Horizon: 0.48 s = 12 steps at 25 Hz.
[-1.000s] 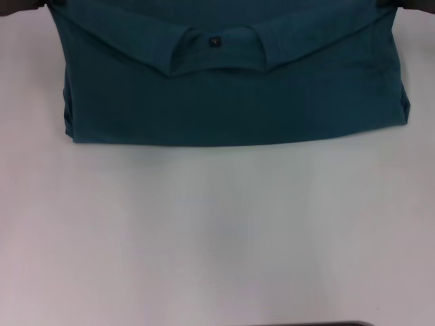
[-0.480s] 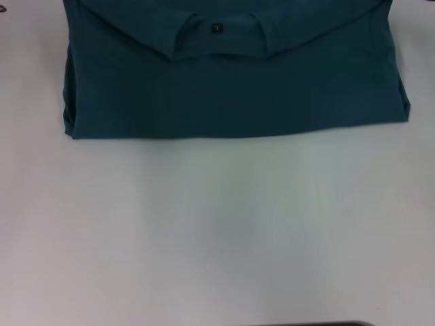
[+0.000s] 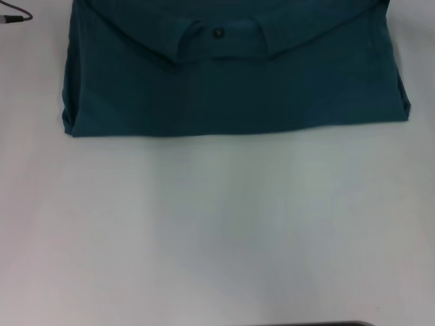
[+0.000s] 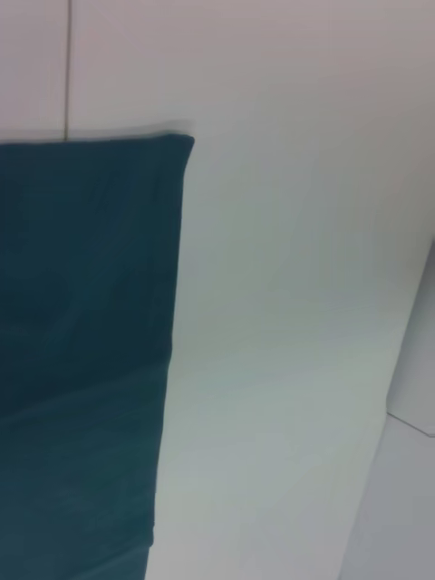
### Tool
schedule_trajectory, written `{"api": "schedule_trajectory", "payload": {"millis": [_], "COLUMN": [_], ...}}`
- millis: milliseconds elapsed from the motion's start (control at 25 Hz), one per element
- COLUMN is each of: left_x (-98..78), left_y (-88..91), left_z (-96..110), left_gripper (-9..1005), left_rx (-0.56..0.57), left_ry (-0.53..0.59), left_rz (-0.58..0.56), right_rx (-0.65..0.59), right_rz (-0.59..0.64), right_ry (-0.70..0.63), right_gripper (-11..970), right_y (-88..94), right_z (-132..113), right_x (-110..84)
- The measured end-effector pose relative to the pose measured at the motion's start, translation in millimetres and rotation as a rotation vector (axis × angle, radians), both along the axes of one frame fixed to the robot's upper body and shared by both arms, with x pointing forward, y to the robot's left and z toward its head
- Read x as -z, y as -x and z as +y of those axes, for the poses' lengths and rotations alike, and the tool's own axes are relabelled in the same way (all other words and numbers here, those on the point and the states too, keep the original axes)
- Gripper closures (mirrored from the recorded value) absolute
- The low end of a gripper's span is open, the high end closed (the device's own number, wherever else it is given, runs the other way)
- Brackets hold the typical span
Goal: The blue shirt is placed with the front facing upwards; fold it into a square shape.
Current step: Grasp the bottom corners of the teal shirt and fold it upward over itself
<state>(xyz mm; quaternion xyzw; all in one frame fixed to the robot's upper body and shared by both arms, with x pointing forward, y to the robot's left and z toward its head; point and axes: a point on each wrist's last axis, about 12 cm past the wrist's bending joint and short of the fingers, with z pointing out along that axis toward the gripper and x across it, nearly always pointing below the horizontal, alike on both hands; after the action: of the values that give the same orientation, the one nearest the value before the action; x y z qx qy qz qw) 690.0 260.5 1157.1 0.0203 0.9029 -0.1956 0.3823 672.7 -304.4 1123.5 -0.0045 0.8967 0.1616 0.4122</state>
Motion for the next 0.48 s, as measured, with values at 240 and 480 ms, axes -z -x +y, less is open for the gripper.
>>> {"api": "schedule_trajectory", "payload": {"millis": [240, 480], "left_x": [1.4, 3.8], "left_y": [-2.0, -2.2], "left_z": [-0.5, -1.5], "left_gripper": [969, 968], "left_rx": [-0.017, -0.023], "left_ry": [-0.012, -0.012], "left_rz": [-0.019, -0.018], "right_rx": [0.03, 0.005], "right_rz": [-0.015, -0.026], "right_ry": [0.012, 0.023], "right_gripper": [927, 926], "right_y": [-1.9, -5.9], "right_z": [-2.4, 6.3], "right_x": [0.6, -2.8]}}
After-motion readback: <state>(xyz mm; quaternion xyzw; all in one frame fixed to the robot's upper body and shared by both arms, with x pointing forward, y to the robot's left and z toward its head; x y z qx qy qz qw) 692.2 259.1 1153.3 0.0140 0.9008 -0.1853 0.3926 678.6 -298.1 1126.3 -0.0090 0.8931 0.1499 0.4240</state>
